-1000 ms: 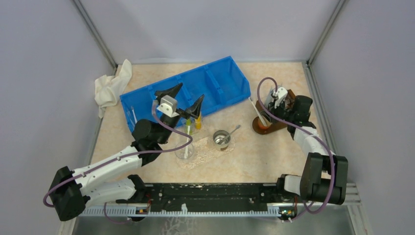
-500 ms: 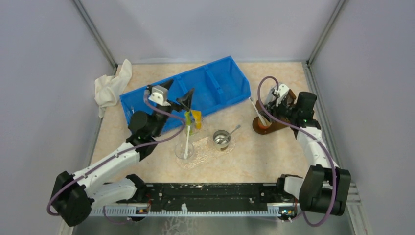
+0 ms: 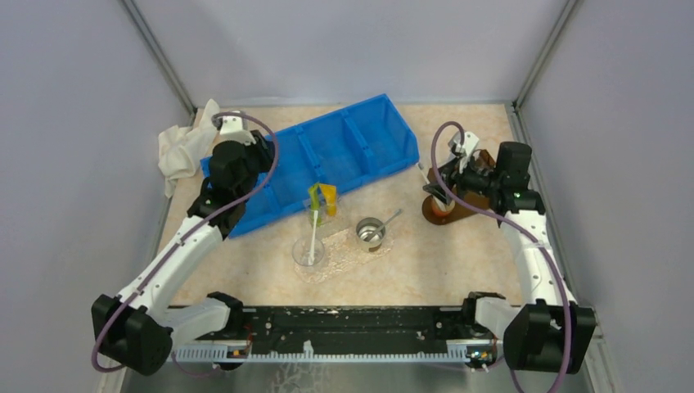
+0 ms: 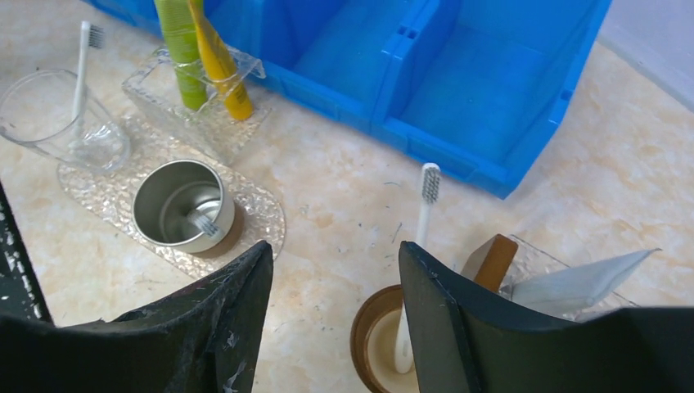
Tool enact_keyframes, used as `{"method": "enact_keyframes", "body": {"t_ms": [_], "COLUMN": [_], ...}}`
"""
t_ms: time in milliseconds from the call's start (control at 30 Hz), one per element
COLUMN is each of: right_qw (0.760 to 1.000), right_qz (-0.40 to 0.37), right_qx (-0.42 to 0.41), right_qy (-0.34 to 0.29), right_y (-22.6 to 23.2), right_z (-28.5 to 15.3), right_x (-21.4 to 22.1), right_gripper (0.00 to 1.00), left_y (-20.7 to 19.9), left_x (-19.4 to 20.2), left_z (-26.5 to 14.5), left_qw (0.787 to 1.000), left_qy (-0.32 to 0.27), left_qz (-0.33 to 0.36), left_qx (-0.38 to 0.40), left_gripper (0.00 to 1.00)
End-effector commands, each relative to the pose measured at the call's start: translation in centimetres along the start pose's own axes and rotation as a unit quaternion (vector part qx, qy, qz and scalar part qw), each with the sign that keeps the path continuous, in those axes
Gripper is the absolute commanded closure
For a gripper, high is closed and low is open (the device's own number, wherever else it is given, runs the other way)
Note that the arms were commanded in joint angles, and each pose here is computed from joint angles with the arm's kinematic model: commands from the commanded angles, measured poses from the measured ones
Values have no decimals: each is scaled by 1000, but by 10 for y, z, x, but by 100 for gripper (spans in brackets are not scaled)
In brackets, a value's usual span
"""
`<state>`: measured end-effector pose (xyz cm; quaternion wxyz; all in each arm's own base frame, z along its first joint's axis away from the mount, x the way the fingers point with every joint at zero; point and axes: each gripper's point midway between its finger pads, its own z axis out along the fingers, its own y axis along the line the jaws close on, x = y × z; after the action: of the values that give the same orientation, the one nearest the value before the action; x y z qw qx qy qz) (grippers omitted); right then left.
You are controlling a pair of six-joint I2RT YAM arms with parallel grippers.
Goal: Prepare toiletry sets of a toothbrush and toothpaste on the tray
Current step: Pick up the toothbrush from the storage box.
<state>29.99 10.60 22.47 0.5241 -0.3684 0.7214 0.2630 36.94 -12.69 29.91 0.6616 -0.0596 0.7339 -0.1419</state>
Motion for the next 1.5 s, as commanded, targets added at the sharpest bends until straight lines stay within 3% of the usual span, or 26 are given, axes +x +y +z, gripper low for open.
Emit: {"method": "enact_keyframes", "body": {"t_ms": [0,200,300,367,500,700,833,1200,1467], "right_qw": [999,999,999,999,999,999,999,998,998], "right_qz": [-23,-20,-26,-30,-38,-41,-41,-45,-49], "right_qx": [-14,-20,-17,-12,-5,-5,-5,-3,-1], "right_qy": [-17,-17,-25,-28,-31,-34,-34,-36,-35], "right_y": [11,16,18,18,17,18,18,18,17], "right_z": [-5,-8,-10,-11,-13,-14,-13,-13,-14], "right_x": [-29,-34,-38,-39,-42,-43,-42,-42,-42], "right_gripper": [42,42,42,42,42,42,42,42,42], "left_y": [76,144,170,192,216,252,257,297,304], "left_x": [33,59,74,95,119,140,142,168,176], "left_z": [-5,6,16,19,22,18,29,32,35], "left_qw": [988,969,953,932,910,901,906,867,859], "left_qy": [88,168,202,243,283,263,247,245,256], "left_qz": [-6,-61,-44,-27,14,93,105,136,135], "left_qx": [-129,-172,-221,-268,-304,-332,-326,-412,-423], "left_gripper": [64,60,52,51,50,49,46,48,42]}}
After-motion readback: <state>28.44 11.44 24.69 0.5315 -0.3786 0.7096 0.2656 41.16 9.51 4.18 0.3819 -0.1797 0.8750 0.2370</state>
